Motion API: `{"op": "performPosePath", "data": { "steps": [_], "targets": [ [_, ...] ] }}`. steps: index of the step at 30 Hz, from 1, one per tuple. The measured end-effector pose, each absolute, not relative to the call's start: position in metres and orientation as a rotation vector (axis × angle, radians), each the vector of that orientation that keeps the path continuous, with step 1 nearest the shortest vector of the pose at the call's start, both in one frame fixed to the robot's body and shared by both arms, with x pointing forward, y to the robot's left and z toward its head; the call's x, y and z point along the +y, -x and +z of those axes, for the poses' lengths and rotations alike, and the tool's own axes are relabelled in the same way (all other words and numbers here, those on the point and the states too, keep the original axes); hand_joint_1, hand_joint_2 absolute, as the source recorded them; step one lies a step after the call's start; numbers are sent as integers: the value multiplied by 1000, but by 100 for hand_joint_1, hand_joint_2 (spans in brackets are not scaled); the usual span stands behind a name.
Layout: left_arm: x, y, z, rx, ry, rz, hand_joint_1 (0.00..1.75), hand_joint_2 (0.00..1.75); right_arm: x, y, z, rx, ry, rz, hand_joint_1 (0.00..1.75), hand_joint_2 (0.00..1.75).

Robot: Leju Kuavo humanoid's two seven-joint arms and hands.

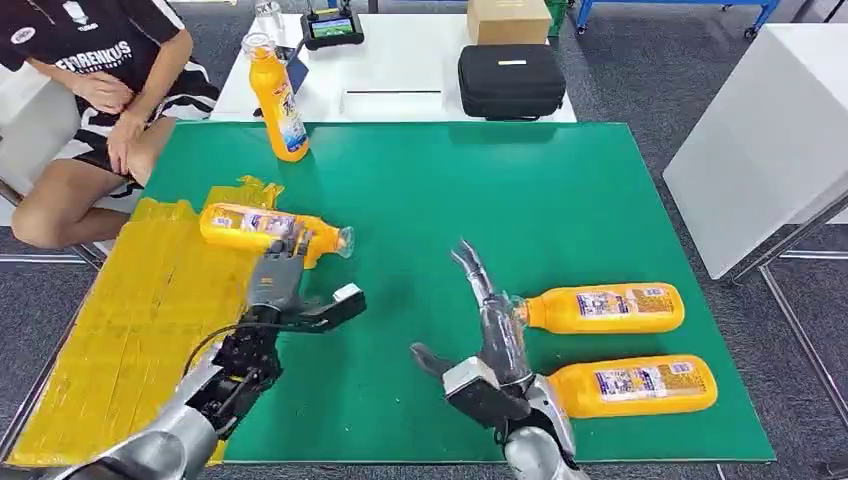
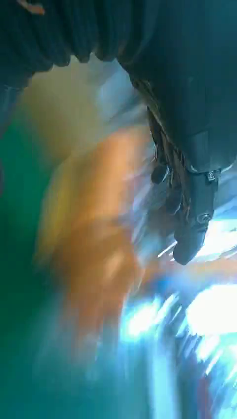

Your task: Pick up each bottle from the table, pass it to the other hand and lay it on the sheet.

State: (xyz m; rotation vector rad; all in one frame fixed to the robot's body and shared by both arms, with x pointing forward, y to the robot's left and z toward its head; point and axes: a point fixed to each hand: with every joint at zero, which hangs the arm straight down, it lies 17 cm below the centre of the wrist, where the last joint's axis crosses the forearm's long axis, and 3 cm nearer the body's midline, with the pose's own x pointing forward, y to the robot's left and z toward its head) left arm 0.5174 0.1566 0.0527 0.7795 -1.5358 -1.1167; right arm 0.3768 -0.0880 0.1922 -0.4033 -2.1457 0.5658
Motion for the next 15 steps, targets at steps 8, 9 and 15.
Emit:
{"op": "performPosePath", "data": {
  "steps": [8, 9, 15],
  "targets": [
    [146, -499, 153, -1868, 190, -30, 0, 175, -111, -379, 209, -2153, 967, 882, 0, 175],
    [144, -494, 164, -1884, 273, 23, 0, 175, -116, -381, 211, -2135, 1016, 916, 0, 175],
    [146, -471, 200, -1940, 535, 171, 0, 175, -149, -398, 202, -1991, 1115, 1078, 0, 175]
  ]
}}
